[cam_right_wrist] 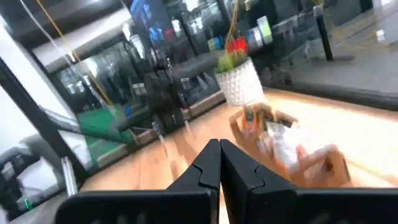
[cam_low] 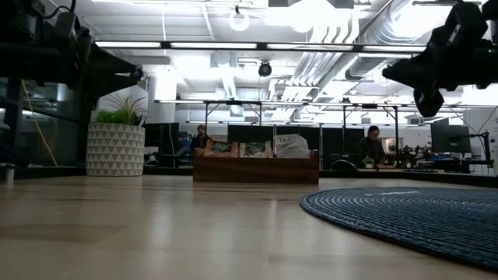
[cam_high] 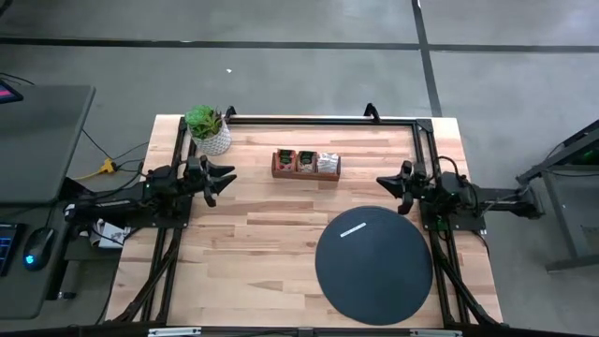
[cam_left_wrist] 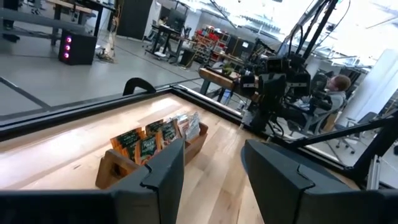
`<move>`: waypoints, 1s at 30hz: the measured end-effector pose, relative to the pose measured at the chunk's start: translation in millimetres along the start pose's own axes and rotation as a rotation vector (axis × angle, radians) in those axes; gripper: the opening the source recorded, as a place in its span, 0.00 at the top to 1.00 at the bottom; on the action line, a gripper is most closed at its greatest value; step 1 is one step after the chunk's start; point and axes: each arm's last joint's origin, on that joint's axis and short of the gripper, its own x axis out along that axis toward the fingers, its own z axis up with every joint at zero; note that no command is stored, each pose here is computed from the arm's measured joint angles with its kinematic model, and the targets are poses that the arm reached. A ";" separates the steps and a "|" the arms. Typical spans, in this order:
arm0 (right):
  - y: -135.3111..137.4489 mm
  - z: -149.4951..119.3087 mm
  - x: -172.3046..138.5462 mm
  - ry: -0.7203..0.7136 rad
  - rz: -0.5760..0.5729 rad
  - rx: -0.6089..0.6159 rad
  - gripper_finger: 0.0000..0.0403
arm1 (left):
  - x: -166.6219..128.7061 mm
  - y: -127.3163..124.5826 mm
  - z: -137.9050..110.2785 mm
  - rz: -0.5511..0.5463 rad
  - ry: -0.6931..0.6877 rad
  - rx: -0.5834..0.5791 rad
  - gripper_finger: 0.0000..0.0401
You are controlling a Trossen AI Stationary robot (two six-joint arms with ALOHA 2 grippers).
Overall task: Pick & Place Tea
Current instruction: Return to Home Position
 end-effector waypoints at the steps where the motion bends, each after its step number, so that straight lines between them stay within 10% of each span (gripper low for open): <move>1: -0.2 -0.6 -0.4 0.030 -0.006 -0.006 1.00 | 0.0 0.0 -0.1 0.000 0.000 0.004 0.59; 10: 4.4 9.6 -8.1 0.208 -0.022 -0.213 1.00 | 0.2 -0.3 -1.3 -0.020 0.018 0.167 0.59; 30: 0.0 -2.3 -1.4 0.165 -0.012 -0.218 1.00 | 0.2 -0.5 -1.4 -0.027 0.019 0.216 0.59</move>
